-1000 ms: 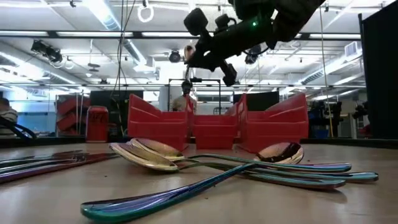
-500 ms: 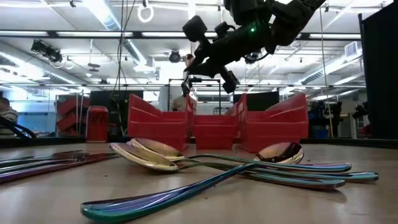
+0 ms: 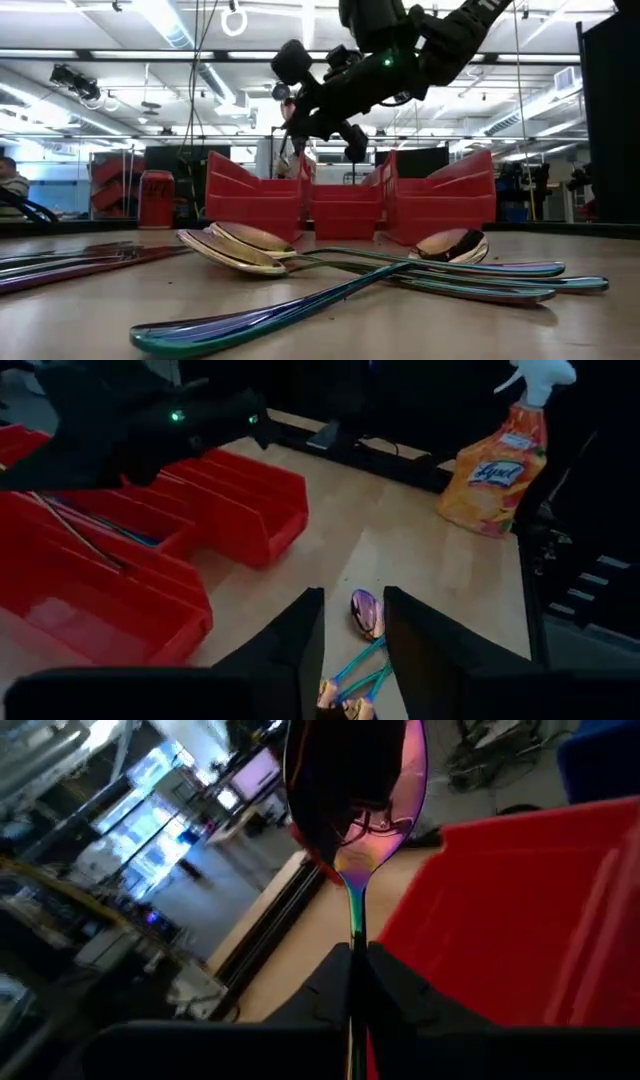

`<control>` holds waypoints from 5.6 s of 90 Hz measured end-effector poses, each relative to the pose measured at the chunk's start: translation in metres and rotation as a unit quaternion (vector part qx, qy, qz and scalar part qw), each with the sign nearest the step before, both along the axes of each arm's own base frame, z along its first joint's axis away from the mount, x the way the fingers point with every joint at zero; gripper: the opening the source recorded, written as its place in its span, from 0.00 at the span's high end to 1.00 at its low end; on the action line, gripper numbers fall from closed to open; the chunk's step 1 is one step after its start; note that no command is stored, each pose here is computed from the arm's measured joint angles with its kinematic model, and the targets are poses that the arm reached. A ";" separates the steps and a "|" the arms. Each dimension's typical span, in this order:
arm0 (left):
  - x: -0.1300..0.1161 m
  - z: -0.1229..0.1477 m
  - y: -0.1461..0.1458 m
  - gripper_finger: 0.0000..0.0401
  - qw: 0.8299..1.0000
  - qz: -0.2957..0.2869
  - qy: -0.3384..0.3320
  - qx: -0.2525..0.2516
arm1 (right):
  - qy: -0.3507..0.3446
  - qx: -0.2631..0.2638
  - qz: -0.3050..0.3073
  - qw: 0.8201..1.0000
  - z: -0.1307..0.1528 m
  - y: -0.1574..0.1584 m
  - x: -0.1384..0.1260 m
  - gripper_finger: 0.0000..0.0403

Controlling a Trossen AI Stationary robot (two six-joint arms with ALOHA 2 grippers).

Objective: Sort silverware
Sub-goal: Put the iridescent spoon into the left orange bin

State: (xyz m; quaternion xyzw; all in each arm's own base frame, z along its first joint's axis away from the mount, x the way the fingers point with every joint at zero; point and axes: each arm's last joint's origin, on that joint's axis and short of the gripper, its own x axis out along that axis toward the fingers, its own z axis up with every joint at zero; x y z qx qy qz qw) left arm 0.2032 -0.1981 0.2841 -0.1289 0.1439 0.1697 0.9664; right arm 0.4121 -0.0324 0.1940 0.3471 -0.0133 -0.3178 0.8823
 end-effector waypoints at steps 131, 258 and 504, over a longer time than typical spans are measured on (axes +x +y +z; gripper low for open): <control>0.014 -0.023 -0.013 0.78 0.999 -0.016 0.030 -0.028 | 0.319 -0.154 0.470 0.809 0.018 0.208 -0.086 0.77; 0.024 -0.028 -0.016 0.78 0.998 -0.032 0.033 -0.045 | 0.376 -0.119 0.424 0.815 -0.076 0.197 -0.048 0.57; 0.032 -0.026 -0.008 0.78 0.999 -0.008 0.022 -0.034 | 0.054 -0.074 -0.036 0.995 0.001 0.017 0.029 0.98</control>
